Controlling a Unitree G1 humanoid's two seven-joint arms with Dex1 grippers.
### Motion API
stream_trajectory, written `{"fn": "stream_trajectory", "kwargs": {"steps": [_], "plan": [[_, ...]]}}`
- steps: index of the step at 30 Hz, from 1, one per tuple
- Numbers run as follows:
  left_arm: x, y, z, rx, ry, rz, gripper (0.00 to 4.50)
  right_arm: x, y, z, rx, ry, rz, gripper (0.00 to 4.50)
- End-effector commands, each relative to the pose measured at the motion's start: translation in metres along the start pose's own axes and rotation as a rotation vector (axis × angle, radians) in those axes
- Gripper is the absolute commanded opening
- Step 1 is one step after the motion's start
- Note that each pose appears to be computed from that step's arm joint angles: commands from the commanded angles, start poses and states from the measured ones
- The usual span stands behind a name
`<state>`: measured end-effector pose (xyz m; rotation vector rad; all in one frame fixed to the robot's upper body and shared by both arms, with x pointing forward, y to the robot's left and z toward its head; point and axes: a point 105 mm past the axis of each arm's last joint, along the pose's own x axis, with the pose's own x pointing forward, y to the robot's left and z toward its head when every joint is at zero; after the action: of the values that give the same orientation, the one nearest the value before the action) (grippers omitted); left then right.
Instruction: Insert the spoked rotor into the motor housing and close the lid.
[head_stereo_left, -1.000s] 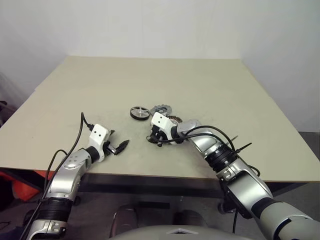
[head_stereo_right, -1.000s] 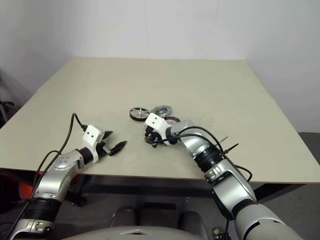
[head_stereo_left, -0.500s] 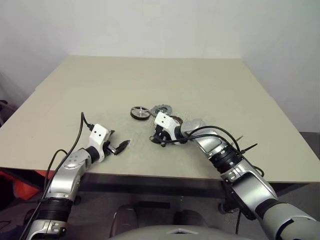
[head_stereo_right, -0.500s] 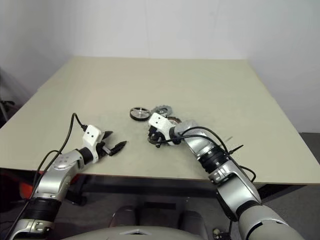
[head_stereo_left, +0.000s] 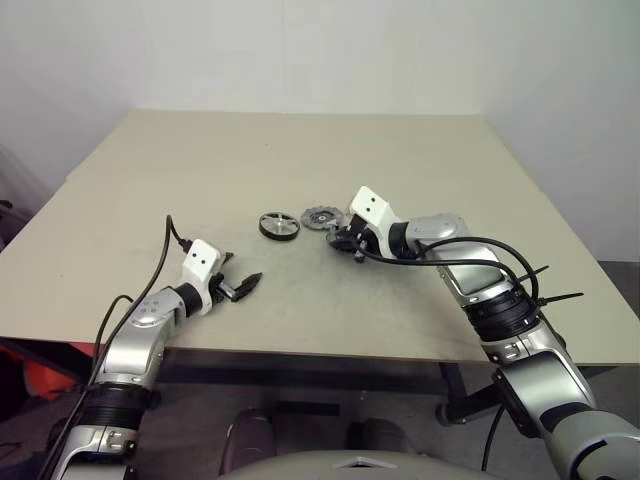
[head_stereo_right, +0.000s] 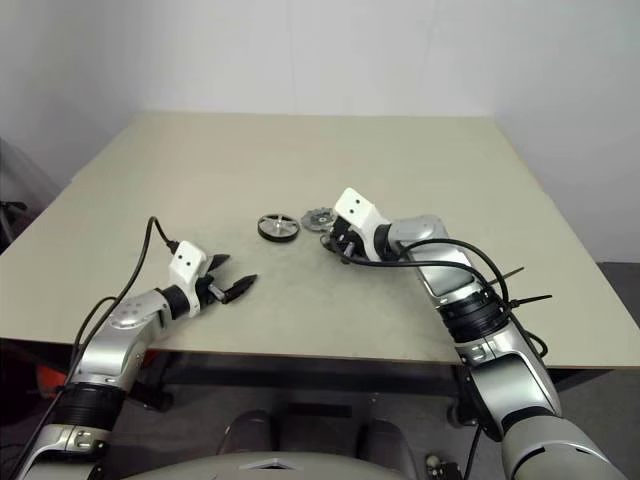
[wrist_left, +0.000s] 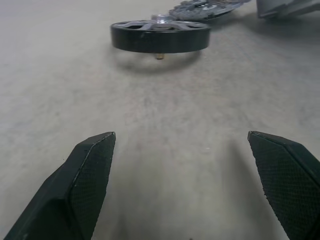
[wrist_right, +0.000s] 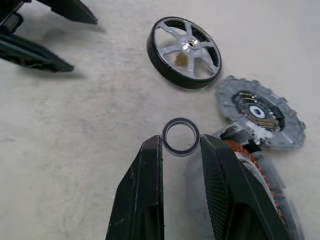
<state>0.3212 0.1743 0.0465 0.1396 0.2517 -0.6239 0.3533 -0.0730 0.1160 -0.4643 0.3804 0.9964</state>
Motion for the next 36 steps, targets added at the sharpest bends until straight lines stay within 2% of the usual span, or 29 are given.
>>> {"fn": "stream_trajectory", "kwargs": {"steps": [1,11,24,33,36], "plan": [[0.003,0.004,0.013,0.032,-0.035,0.0,4.5,-0.007,-0.015,0.004,0.022,-0.011,-0.064,0.65],[0.0,0.006,0.011,0.035,-0.032,0.016,4.5,-0.003,-0.009,0.014,0.017,-0.039,-0.034,0.65],[-0.003,0.012,0.01,0.038,-0.032,0.041,4.5,0.017,0.05,0.013,0.032,-0.03,0.116,0.65],[-0.002,0.012,0.01,0.036,-0.031,0.036,4.5,0.012,0.028,0.012,0.026,-0.013,0.025,0.65],[0.0,0.011,0.012,0.035,-0.038,0.028,4.5,0.006,-0.002,0.0,0.026,0.031,-0.075,0.65]]}}
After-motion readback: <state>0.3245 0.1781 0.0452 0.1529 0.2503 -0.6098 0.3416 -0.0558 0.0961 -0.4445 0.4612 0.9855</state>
